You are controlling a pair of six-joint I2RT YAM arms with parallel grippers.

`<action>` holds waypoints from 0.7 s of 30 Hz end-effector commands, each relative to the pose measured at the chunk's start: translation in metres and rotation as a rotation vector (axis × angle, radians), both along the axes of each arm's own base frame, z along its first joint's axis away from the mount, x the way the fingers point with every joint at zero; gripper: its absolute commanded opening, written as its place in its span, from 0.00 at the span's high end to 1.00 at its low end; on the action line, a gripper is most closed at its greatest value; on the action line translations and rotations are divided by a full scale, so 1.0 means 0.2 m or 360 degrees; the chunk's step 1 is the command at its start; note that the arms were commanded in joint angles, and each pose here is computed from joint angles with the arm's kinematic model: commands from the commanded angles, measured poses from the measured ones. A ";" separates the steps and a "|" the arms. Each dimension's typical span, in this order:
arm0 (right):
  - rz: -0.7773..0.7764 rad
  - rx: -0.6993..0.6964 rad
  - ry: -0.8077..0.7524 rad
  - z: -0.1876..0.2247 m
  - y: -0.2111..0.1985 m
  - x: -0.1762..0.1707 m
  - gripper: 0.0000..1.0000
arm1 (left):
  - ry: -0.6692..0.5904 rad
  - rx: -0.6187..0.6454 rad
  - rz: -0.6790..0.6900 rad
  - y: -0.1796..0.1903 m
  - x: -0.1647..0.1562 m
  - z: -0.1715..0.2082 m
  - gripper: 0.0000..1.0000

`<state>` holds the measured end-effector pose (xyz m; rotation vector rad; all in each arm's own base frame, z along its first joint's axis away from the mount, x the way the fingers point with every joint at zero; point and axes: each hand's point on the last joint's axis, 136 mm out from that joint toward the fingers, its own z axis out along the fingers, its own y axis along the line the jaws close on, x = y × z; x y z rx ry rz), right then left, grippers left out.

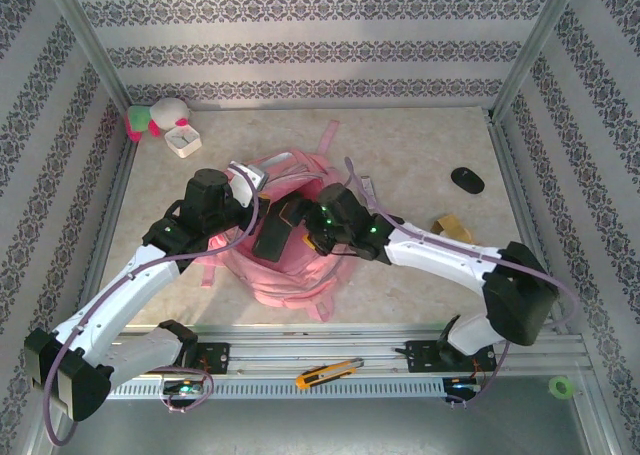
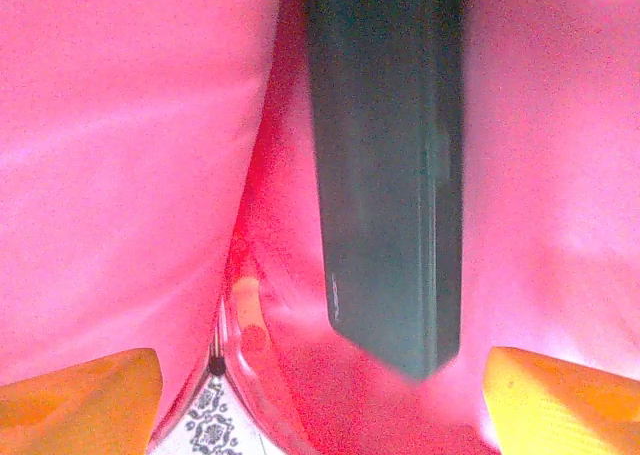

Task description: Pack the student bag

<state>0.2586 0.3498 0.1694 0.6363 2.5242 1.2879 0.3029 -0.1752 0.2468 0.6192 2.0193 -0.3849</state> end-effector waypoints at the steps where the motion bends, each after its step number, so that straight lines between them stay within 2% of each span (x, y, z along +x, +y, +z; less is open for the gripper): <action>1: -0.0027 0.0007 -0.0020 0.02 -0.03 -0.05 0.19 | -0.0420 -0.0287 -0.0063 -0.05 0.01 0.47 0.93; 4: -0.0027 -0.0021 -0.0006 -0.01 -0.02 -0.09 0.25 | -0.0425 -0.0291 -0.0063 -0.05 0.01 0.48 0.93; 6: -0.0051 -0.0017 0.0004 -0.05 -0.01 -0.08 0.36 | -0.0430 -0.0296 -0.0070 -0.06 0.01 0.48 0.93; 8: -0.0032 0.0010 0.0021 -0.07 0.05 -0.07 0.42 | -0.0427 -0.0313 -0.0093 -0.07 0.01 0.49 0.93; 13: 0.0087 0.0013 0.0004 -0.08 0.18 -0.05 0.44 | -0.0418 -0.0345 -0.0133 -0.10 0.01 0.50 0.93; 18: 0.0099 -0.0082 -0.0096 -0.09 0.16 0.02 0.44 | -0.0403 -0.0372 -0.0147 -0.11 0.01 0.49 0.94; 21: 0.0068 -0.0106 -0.0111 -0.16 0.19 0.11 0.50 | -0.0414 -0.0408 -0.0160 -0.12 0.00 0.51 0.94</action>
